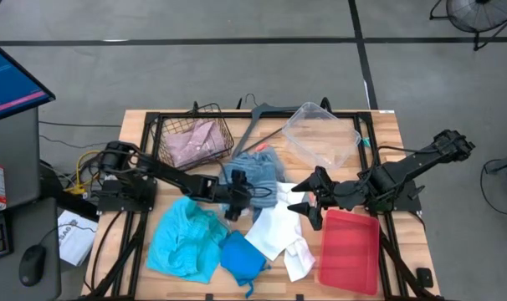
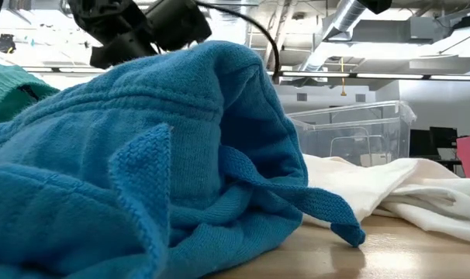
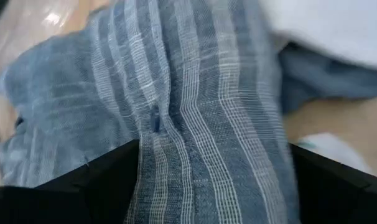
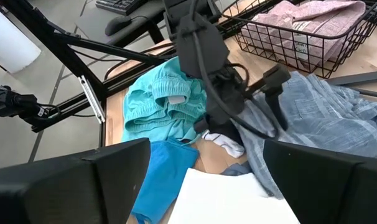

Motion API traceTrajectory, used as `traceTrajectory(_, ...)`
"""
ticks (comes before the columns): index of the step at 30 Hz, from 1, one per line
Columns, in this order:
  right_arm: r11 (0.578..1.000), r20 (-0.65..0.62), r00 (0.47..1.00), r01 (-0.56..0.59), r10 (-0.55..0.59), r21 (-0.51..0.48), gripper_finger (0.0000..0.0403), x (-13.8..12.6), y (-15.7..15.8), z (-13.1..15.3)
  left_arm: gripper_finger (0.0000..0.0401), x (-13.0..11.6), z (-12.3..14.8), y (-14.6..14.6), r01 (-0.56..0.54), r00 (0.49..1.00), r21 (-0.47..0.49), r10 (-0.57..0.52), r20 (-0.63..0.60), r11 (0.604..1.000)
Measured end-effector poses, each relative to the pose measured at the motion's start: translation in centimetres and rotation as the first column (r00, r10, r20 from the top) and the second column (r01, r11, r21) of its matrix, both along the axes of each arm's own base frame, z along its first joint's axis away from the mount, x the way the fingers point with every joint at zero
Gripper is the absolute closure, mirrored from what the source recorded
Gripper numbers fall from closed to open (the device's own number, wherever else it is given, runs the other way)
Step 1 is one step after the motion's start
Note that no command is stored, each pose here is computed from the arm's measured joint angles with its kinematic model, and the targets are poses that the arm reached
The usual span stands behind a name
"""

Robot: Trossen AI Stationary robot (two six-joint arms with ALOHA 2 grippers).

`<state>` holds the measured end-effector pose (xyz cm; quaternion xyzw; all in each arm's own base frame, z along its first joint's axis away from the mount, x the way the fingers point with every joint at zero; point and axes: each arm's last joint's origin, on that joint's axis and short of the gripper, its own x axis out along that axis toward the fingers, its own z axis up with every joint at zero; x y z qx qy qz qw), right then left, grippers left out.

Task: Pick & Place Cloths
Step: Put the blue polo shirt into the wire basket

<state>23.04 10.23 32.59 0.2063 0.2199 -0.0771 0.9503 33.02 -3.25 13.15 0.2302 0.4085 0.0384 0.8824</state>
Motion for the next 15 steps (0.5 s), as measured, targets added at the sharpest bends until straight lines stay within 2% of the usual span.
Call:
traceTrajectory(4,1.0,0.0,1.0,0.001,-0.001,0.002,0.0094,0.0,0.0,0.0,0.0059,0.1,-0.2,0.7,-0.052,0.999,0.003,0.052,-0.002,0.999)
traceTrajectory(7,1.0,0.0,1.0,0.001,-0.001,0.002,0.0094,0.0,0.0,0.0,0.0084,0.1,-0.3,1.1,-0.064,0.998,0.002,0.064,-0.003,0.998)
traceTrajectory(11,1.0,0.001,1.0,0.001,-0.001,0.002,0.0094,0.0,0.0,0.0,0.0145,0.0,-0.3,1.3,-0.074,0.997,0.004,0.074,-0.009,0.997)
traceTrajectory(15,1.0,0.001,1.0,0.001,-0.001,0.002,0.0094,0.0,0.0,0.0,0.0236,0.2,-1.3,1.3,-0.088,0.996,0.007,0.088,-0.031,0.996)
